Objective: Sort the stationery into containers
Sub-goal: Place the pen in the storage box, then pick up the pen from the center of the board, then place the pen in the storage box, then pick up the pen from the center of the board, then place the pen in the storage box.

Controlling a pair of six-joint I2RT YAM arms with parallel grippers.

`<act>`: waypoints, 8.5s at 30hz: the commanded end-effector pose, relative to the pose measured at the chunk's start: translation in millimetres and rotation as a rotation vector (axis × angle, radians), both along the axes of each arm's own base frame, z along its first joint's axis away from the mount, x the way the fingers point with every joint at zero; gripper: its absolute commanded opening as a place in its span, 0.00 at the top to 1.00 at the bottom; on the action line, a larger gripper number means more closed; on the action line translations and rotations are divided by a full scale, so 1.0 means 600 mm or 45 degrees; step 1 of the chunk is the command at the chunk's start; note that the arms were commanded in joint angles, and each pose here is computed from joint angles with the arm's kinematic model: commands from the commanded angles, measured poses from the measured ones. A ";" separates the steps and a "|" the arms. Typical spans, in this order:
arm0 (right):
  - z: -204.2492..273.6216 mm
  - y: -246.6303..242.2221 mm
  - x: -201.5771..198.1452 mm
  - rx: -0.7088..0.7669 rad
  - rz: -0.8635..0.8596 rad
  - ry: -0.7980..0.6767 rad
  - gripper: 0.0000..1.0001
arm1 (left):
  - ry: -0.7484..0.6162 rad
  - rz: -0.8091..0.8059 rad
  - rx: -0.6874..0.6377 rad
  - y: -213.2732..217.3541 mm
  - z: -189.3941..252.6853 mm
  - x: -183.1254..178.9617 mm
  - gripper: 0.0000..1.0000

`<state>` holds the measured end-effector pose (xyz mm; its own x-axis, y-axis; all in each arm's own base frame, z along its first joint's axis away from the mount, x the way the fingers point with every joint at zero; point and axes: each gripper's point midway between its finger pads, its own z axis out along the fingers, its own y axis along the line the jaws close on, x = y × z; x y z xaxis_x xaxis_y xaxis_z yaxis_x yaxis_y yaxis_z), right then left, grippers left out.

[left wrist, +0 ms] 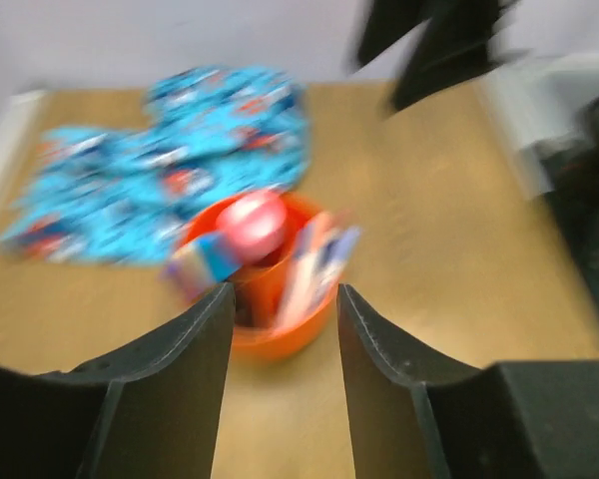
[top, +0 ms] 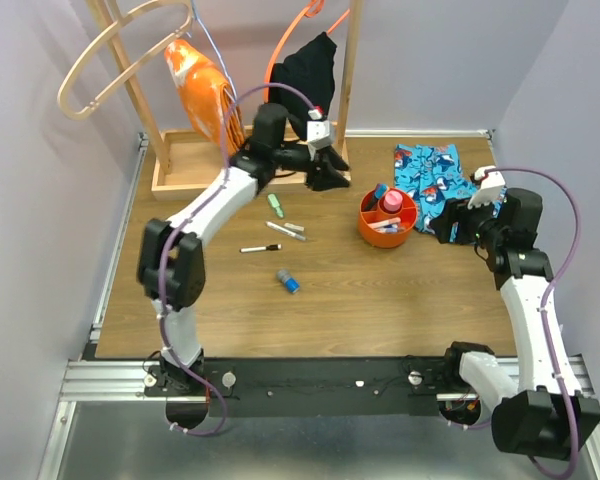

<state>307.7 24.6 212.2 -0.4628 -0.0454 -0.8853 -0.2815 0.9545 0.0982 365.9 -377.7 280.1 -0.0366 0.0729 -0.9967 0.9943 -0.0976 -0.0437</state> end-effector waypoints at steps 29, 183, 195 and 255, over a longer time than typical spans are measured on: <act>-0.010 0.012 -0.036 0.061 -0.011 -0.019 0.24 | 0.006 0.247 1.381 0.318 -0.393 -0.015 0.47; -0.032 0.001 -0.024 0.048 -0.050 -0.011 0.24 | -0.116 -0.276 1.303 0.207 -0.435 -0.001 0.59; -0.030 -0.003 -0.024 0.024 -0.057 -0.008 0.24 | -0.086 -0.349 1.315 0.212 -0.426 -0.044 1.00; -0.033 -0.021 0.015 -0.035 -0.058 0.111 0.24 | 0.204 -0.376 -0.123 -0.150 -0.177 0.002 0.53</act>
<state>318.7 15.7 185.8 -0.5618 -0.0441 -0.8261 -0.2412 0.9639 0.1126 366.5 -465.5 163.9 -0.2385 0.0406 -0.9703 0.8827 -0.4076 -0.2341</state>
